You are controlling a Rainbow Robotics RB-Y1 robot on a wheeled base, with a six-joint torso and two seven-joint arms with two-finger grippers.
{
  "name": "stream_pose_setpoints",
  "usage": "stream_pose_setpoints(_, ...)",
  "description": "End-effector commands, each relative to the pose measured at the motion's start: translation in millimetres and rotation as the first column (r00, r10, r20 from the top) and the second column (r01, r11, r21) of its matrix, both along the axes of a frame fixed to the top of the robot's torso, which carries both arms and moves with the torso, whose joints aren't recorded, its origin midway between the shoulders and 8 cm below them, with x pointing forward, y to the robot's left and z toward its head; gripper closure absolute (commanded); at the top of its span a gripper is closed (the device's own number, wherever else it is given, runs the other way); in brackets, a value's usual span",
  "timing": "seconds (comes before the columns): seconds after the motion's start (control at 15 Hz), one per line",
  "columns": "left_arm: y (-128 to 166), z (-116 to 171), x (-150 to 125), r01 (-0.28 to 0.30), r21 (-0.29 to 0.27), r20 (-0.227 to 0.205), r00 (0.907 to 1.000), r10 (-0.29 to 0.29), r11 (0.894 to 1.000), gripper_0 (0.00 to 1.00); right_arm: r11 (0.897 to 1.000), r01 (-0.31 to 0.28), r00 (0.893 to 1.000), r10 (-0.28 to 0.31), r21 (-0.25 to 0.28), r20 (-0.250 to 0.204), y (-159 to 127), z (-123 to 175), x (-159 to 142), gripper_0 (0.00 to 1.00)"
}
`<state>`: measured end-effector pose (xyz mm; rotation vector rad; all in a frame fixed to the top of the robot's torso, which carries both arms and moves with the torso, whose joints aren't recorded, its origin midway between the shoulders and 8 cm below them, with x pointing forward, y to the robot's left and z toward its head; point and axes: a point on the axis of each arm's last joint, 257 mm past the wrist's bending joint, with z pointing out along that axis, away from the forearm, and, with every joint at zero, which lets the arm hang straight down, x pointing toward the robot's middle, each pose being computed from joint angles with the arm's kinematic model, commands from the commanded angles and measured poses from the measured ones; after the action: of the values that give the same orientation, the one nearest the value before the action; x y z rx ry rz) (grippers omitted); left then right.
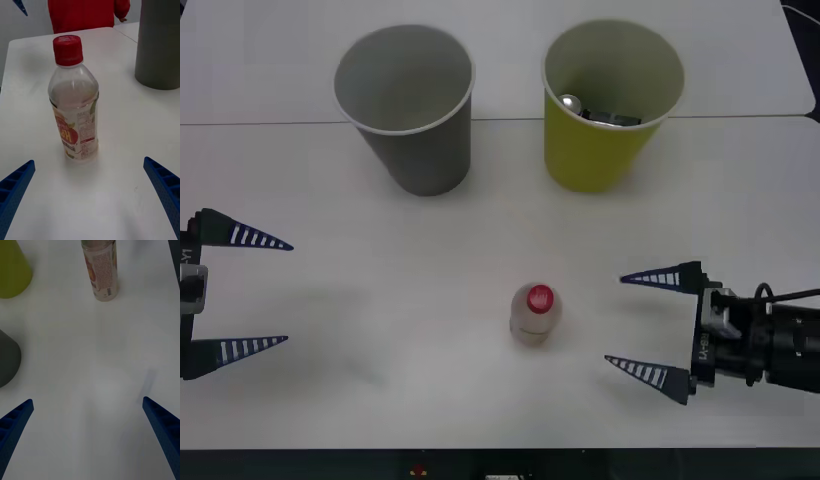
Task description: Put the can into the green bin and the plastic bottle into the gray bin
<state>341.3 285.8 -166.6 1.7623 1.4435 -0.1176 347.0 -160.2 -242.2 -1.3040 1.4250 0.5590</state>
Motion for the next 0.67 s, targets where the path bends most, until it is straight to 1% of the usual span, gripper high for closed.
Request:
stream_pose_setpoints(0.07,0,0,0,0.0,0.0,0.0,1.0,0.0,1.0,0.0,0.999,0.018,1.0,-0.018,0.029,-0.002,21,-9,7,0.0)
stream_pose_setpoints(0.4,0,0,0,0.0,0.0,0.0,1.0,0.0,1.0,0.0,0.997,0.013,1.0,-0.012,0.072,-0.014,50,-23,21,0.0)
stream_pose_setpoints(0.67,0,0,0,0.0,0.0,0.0,1.0,0.0,1.0,0.0,0.995,0.002,0.999,0.001,0.104,-0.032,74,-31,24,0.0)
